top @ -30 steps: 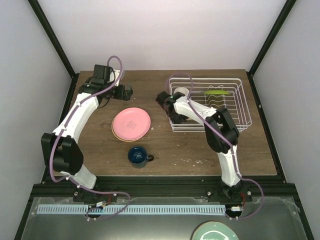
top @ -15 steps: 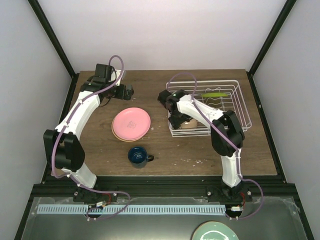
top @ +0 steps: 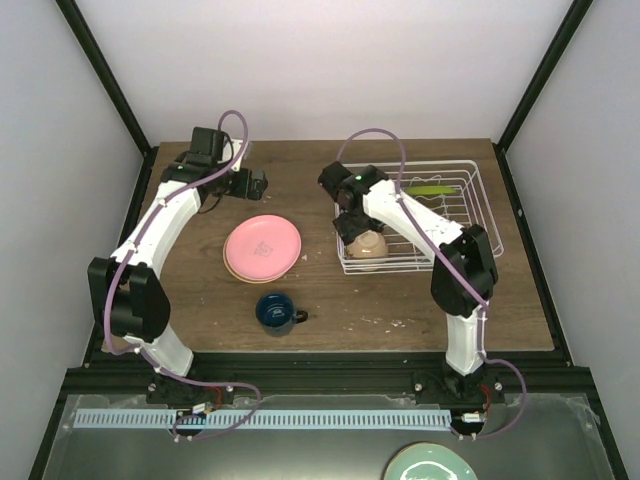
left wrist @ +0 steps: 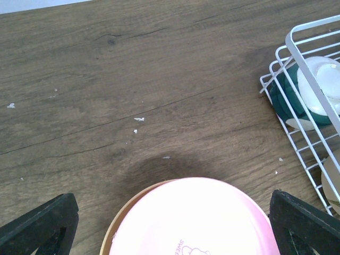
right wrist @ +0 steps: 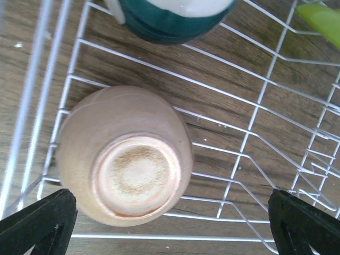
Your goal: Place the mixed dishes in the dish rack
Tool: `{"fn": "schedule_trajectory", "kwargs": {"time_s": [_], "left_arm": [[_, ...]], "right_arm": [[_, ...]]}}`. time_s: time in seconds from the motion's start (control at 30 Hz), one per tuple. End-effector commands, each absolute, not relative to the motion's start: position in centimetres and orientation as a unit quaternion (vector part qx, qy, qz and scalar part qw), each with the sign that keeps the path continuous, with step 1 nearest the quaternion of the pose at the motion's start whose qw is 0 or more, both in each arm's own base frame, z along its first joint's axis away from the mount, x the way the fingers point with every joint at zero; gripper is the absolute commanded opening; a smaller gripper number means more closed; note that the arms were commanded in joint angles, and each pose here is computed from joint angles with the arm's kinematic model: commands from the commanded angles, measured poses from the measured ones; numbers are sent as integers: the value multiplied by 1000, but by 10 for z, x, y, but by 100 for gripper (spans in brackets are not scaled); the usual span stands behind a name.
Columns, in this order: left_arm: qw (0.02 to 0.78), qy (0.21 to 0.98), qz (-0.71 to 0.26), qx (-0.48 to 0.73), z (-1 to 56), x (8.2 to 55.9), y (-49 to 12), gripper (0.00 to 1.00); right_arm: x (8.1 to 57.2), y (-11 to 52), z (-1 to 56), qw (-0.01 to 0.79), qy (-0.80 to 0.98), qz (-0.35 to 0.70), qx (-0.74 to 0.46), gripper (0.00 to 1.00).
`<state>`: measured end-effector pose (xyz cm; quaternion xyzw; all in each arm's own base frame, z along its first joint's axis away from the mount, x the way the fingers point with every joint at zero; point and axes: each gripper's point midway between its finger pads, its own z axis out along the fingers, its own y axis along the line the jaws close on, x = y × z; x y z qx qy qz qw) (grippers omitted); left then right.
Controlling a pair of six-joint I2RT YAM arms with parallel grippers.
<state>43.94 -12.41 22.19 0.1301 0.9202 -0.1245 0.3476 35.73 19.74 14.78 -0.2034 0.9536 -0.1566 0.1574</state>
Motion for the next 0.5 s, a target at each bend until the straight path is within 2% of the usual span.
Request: {"fn": "schedule_trajectory", "kwargs": {"time_s": [0.0, 0.23, 0.47], "left_arm": [[355, 917, -122, 134, 231, 443, -125, 100], [333, 934, -77, 104, 212, 432, -105, 100], [280, 954, -79, 78, 189, 378, -97, 100]], "right_arm": [[367, 170, 152, 159, 963, -153, -151, 100], [372, 116, 143, 144, 964, -197, -101, 100], [366, 106, 114, 124, 965, -205, -104, 100]]}}
